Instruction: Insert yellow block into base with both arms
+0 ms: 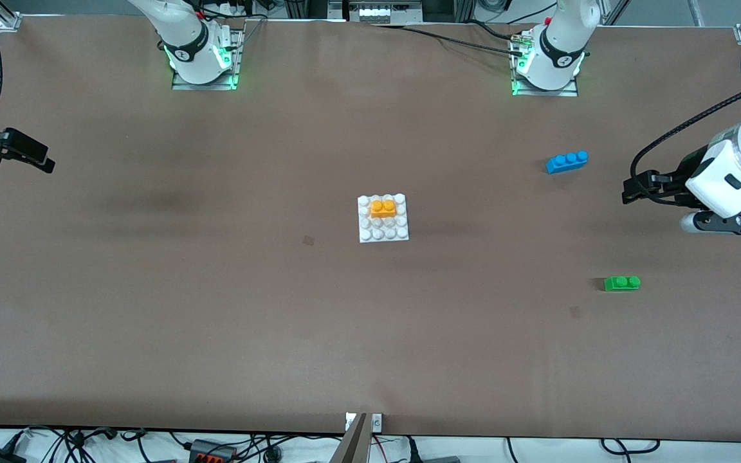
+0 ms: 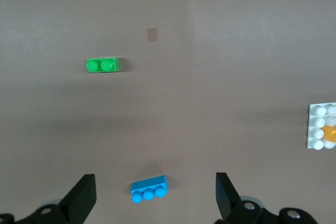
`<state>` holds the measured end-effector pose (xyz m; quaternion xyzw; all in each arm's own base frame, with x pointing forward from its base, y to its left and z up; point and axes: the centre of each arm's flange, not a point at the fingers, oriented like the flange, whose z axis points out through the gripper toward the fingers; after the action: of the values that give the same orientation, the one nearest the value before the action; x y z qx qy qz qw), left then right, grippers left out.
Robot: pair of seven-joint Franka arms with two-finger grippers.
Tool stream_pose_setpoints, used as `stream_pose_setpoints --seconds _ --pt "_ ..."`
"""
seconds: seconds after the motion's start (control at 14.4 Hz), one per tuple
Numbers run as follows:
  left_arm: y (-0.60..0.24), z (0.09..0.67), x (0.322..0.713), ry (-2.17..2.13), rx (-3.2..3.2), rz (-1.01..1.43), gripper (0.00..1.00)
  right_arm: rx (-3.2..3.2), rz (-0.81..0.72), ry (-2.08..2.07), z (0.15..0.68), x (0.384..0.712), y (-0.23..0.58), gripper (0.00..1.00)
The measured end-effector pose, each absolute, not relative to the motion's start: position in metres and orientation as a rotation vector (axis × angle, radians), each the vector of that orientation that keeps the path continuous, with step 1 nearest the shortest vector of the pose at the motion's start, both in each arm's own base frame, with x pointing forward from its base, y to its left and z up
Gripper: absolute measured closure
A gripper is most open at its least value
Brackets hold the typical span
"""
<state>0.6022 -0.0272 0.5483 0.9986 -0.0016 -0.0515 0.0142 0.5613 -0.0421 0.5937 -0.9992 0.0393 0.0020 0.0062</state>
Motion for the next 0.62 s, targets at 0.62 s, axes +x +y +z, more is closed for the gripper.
stream_pose_setpoints --seconds 0.62 --pt "-0.012 0.557 0.596 -0.032 3.122 -0.172 0.0 -3.127 0.007 0.123 0.593 0.561 -0.042 0.0"
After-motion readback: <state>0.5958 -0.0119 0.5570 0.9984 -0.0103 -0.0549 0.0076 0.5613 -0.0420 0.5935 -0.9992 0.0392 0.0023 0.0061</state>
